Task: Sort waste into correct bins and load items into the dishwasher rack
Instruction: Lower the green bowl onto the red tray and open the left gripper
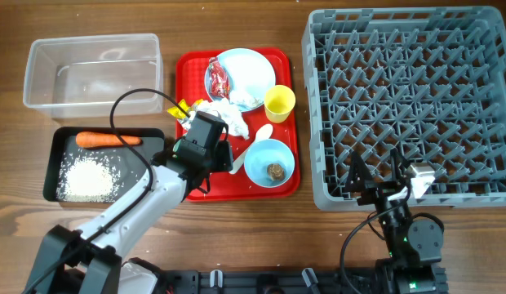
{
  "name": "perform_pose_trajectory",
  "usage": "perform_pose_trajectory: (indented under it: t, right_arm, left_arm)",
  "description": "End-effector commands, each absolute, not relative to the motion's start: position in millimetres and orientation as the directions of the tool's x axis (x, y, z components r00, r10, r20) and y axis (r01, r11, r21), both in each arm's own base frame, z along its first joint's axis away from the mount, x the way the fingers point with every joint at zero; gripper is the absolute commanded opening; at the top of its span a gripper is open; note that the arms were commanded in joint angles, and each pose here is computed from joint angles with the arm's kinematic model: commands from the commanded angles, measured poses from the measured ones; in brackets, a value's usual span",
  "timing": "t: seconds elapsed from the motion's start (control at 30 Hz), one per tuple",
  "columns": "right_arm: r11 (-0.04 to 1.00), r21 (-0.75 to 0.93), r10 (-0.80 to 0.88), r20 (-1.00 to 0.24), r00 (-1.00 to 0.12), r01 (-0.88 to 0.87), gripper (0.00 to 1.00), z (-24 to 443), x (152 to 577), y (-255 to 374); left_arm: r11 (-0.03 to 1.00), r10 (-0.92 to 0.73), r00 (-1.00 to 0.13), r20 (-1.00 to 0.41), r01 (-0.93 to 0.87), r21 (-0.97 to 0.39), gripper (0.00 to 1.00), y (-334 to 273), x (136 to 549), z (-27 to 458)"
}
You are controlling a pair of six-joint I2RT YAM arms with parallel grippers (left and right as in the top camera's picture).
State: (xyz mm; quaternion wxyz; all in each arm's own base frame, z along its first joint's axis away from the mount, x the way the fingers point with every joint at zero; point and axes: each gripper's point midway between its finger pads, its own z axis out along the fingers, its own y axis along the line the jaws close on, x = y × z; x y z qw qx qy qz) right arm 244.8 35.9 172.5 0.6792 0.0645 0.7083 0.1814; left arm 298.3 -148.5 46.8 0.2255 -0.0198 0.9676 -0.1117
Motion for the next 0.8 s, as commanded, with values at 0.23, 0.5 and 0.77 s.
perform_pose_trajectory:
  t: [0.23,0.5,0.77]
  right_arm:
    - [0.93,0.337,0.332,-0.942,-0.056,-0.149,1.0,174.3,244.7,34.3]
    - [0.93,0.337,0.332,-0.942,-0.056,-0.149,1.0,174.3,244.7,34.3]
    - [0.93,0.337,0.332,-0.942,-0.056,-0.149,1.0,174.3,244.7,34.3]
  left_arm:
    - [0.975,-0.076,-0.881,-0.466,0.031,-0.218,0.13,-150.6,305.0,57.7]
    - [0.962,-0.103,-0.828,-0.551,0.057,-0.265,0.16,-153.1,310.0,98.7]
    - [0.972,-0.069,-0.83,-0.553,0.069,-0.224,0.14,-146.6,305.6,98.1]
